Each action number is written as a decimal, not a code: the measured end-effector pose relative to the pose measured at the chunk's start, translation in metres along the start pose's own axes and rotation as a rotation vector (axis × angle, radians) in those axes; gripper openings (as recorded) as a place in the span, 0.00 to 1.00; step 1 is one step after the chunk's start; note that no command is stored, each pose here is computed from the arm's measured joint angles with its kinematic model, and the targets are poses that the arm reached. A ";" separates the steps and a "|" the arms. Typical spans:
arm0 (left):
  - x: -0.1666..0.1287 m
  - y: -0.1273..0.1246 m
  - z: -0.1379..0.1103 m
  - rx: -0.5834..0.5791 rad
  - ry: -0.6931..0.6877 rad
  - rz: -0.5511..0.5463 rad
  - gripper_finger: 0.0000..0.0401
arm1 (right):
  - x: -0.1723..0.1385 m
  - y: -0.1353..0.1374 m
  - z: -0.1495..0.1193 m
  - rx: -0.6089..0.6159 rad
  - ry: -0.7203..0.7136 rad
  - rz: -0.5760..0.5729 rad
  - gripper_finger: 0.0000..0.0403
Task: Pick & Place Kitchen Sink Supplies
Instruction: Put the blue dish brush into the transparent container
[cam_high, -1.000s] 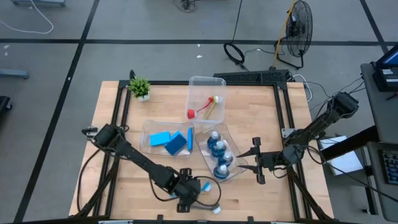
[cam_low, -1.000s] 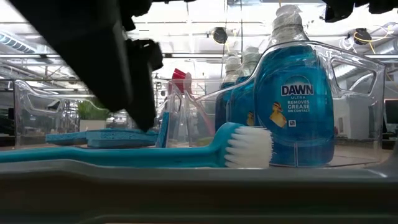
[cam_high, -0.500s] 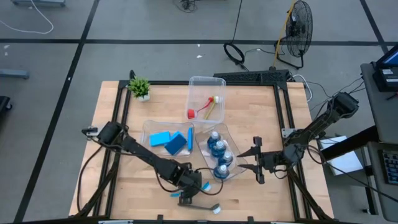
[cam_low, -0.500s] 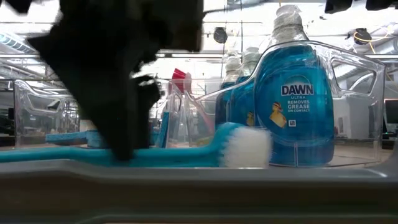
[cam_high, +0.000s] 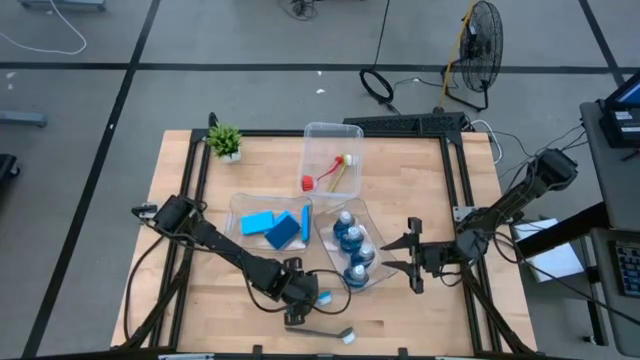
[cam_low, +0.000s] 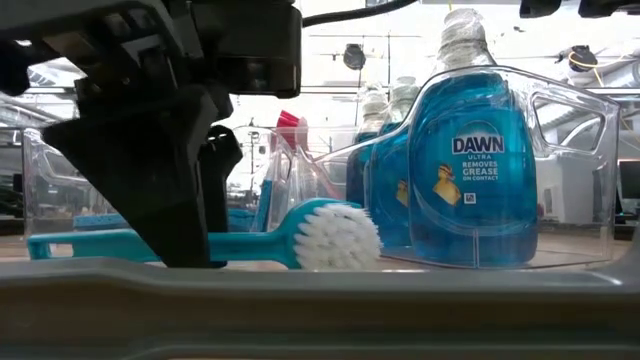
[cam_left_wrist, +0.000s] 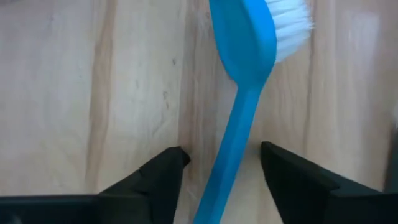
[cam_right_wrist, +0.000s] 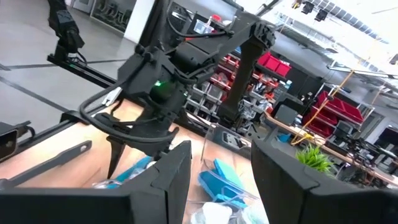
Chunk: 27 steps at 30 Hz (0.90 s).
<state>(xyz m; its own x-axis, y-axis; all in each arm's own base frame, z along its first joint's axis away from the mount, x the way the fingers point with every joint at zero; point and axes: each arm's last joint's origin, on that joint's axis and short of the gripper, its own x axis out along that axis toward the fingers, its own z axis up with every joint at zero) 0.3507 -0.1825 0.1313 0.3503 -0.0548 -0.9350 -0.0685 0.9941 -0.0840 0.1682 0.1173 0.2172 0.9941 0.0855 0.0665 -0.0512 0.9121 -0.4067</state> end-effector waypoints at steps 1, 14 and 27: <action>0.000 0.000 0.000 0.002 -0.006 0.005 0.52 | 0.000 0.000 0.000 0.002 0.002 -0.003 0.38; -0.009 -0.001 0.003 -0.037 -0.052 -0.002 0.05 | 0.001 -0.001 -0.001 0.007 0.004 -0.008 0.38; -0.101 -0.005 0.032 -0.077 -0.453 -0.099 0.01 | 0.001 -0.001 -0.001 0.007 0.004 -0.008 0.38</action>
<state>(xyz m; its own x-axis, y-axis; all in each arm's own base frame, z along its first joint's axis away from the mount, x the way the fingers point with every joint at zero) 0.3453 -0.1789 0.2371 0.7298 -0.0855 -0.6783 -0.0772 0.9755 -0.2060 0.1693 0.1158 0.2171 0.9949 0.0765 0.0661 -0.0438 0.9156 -0.3997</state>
